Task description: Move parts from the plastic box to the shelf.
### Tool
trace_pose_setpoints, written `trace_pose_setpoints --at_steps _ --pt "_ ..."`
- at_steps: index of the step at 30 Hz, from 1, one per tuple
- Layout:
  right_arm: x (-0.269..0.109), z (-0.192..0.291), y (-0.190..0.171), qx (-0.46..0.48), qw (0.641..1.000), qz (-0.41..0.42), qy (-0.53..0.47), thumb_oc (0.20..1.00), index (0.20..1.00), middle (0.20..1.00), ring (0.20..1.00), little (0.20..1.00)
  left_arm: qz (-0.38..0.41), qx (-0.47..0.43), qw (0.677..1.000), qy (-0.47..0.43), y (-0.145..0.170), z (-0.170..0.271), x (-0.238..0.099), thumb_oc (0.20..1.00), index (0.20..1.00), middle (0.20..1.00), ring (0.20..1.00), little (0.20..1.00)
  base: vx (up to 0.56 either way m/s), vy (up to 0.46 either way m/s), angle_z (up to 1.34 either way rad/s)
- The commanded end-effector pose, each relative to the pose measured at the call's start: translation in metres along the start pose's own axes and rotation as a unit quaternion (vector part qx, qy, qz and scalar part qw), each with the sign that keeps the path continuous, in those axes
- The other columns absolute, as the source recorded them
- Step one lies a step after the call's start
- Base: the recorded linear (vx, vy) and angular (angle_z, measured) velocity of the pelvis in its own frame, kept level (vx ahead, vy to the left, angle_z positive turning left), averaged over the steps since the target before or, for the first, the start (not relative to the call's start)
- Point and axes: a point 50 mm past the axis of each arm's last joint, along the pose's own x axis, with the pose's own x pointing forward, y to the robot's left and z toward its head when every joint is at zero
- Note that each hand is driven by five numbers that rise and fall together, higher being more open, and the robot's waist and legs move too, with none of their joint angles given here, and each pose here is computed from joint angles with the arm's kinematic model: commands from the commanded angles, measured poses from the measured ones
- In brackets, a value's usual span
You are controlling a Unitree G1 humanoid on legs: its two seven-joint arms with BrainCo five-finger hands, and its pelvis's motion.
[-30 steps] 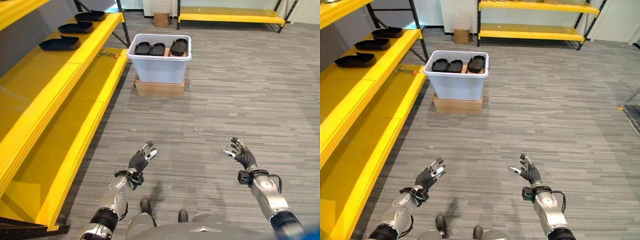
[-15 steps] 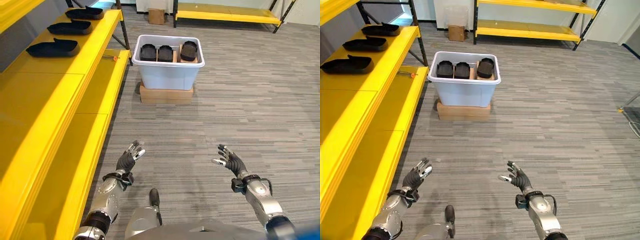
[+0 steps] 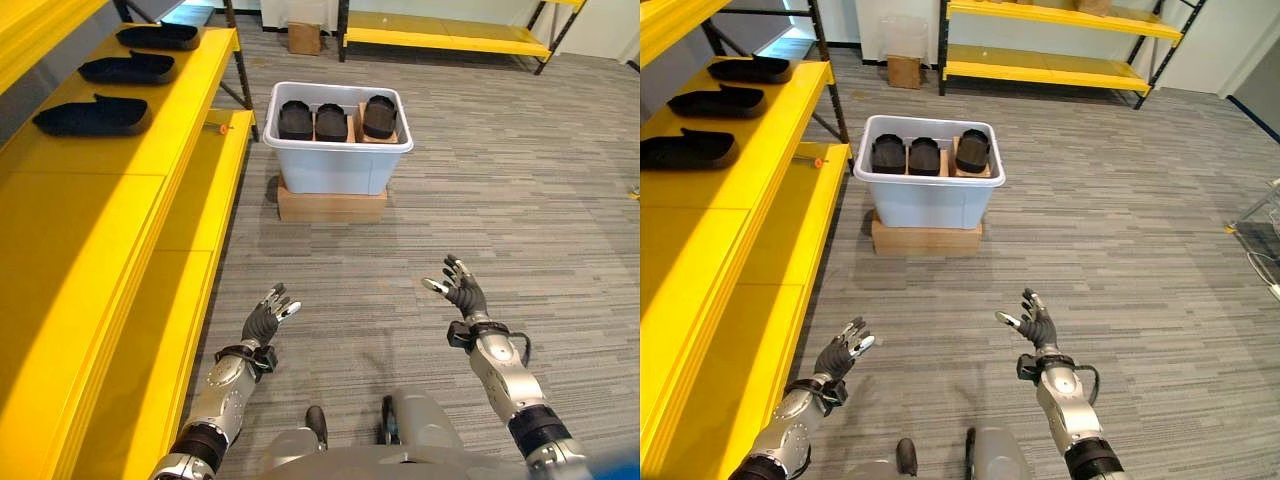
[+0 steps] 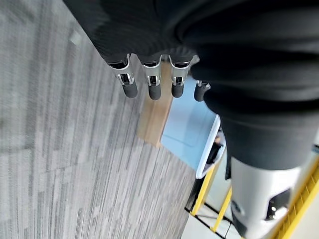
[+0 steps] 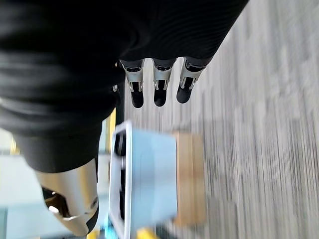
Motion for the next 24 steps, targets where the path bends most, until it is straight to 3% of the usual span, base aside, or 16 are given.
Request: trace_pose_setpoints --at_steps 1,13,24 --pt "0.004 0.024 -0.014 0.015 0.998 -0.012 -0.062 1.000 1.000 1.000 1.000 1.000 -0.029 0.019 0.999 -0.022 -0.013 0.012 0.005 1.000 1.000 1.000 1.000 1.000 0.31 -0.160 0.27" --pt "-0.001 0.012 -0.019 0.006 0.998 -0.054 -0.045 1.000 1.000 1.000 1.000 1.000 -0.100 0.023 0.995 -0.020 -0.033 -0.004 -0.002 1.000 1.000 1.000 1.000 1.000 0.34 -0.212 0.38" --pt "-0.001 0.018 -0.037 -0.035 0.997 -0.040 -0.052 1.000 1.000 1.000 1.000 1.000 -0.064 -0.048 0.994 -0.074 -0.024 0.014 0.001 1.000 1.000 1.000 1.000 1.000 0.32 -0.268 -0.07"
